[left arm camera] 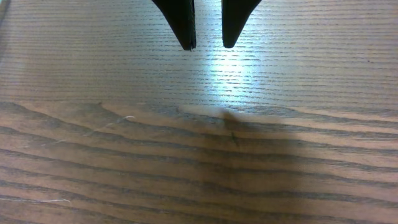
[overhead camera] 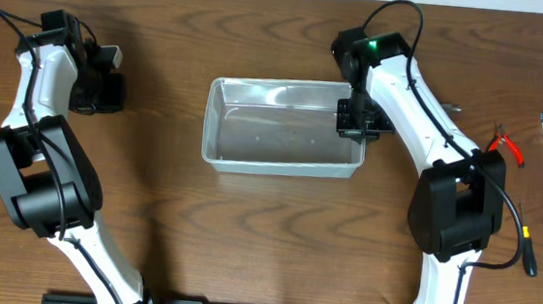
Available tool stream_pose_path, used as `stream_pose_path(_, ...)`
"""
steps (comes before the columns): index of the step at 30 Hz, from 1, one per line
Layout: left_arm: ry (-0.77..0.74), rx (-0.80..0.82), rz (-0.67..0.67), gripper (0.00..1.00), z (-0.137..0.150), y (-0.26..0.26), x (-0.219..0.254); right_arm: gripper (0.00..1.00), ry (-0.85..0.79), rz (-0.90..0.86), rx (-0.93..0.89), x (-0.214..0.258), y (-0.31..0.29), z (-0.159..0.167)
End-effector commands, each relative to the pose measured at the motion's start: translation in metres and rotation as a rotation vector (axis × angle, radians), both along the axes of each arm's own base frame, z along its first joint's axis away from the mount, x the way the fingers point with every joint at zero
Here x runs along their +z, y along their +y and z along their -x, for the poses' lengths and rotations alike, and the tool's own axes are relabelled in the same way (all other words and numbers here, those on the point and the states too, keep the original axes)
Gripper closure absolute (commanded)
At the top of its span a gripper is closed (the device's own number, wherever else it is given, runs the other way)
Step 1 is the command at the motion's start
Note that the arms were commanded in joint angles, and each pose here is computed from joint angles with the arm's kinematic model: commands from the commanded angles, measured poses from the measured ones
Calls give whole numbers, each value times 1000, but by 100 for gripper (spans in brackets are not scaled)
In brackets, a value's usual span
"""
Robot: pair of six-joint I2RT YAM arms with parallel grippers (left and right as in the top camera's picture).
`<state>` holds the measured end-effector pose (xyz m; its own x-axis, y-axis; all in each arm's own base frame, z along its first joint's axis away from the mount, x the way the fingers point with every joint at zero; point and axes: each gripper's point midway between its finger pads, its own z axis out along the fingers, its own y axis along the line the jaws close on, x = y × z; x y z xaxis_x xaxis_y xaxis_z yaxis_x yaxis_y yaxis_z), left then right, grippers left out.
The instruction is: Pack container
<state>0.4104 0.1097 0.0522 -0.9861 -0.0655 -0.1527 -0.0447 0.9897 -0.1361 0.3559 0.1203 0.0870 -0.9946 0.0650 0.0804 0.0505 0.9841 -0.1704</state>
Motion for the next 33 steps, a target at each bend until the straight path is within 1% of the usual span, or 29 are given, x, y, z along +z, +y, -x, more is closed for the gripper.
stream_pose_path(1, 20, 14, -5, 94, 4, 1, -4, 99, -4, 43, -20, 4, -17, 3)
stream_pose_path(8, 20, 14, -5, 94, 4, 1, -4, 99, 20, 47, -14, -13, -19, 10)
stream_pose_path(23, 37, 14, 1, 94, 8, -1, -4, 98, 7, 38, 10, -15, -18, 6)
stream_pose_path(29, 38, 17, 2, 94, 8, -1, -4, 92, -34, 23, 9, -4, -16, 0)
stream_pose_path(33, 38, 17, 2, 93, 8, -1, -4, 82, -83, 6, 24, 12, -15, -3)
